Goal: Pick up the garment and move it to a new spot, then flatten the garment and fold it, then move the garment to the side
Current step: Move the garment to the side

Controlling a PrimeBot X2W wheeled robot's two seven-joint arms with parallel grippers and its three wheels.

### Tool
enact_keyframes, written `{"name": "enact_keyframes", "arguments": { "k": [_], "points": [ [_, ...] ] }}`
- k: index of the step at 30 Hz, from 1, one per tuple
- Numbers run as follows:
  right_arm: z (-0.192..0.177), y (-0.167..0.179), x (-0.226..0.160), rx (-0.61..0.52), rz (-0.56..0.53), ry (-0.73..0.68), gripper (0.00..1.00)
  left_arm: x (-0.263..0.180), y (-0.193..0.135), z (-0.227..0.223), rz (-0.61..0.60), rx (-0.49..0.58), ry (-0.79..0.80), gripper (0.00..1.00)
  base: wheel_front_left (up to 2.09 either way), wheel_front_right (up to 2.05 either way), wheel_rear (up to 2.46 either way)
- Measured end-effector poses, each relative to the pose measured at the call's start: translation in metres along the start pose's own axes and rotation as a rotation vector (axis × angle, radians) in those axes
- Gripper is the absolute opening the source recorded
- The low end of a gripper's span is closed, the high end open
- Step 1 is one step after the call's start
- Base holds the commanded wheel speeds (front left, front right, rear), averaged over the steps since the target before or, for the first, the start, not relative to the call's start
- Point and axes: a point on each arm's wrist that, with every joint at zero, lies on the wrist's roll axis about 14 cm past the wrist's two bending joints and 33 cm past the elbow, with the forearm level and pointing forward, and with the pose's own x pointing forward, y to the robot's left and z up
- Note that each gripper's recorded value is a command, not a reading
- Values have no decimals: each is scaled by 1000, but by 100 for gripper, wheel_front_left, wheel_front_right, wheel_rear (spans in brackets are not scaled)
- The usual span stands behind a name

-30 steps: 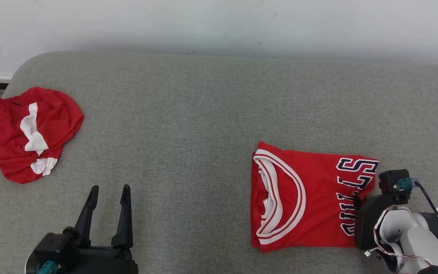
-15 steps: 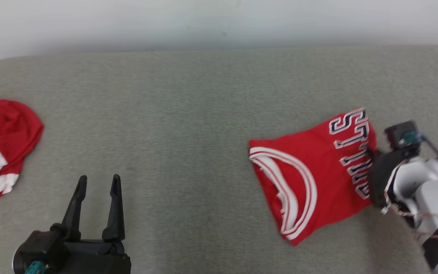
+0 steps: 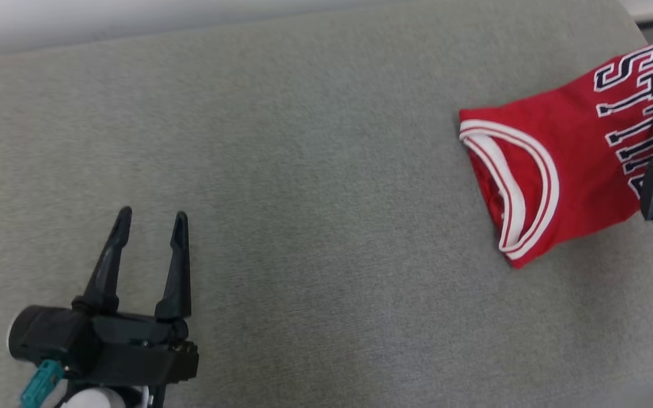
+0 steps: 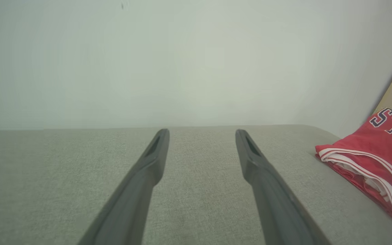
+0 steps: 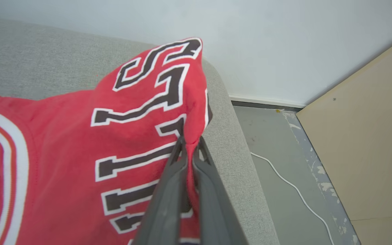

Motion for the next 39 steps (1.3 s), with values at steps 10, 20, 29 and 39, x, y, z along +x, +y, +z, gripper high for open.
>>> {"name": "enact_keyframes", "arguments": {
  "k": [10, 20, 29, 39],
  "points": [
    [-3, -31, 2, -67, -75, -50, 0, 29, -19, -33, -92, -40, 31, 100, 0, 0, 0],
    [2, -27, 8, -204, -65, -95, 0, 35, -24, -55, -111, -70, 66, 100, 0, 0, 0],
    [9, -15, 10, -264, -37, -132, 100, 27, -11, -44, -71, -51, 58, 100, 0, 0, 0],
    [25, 21, -18, -137, 51, -319, 100, 3, 10, -21, 27, -33, 46, 100, 0, 0, 0]
  ]
}}
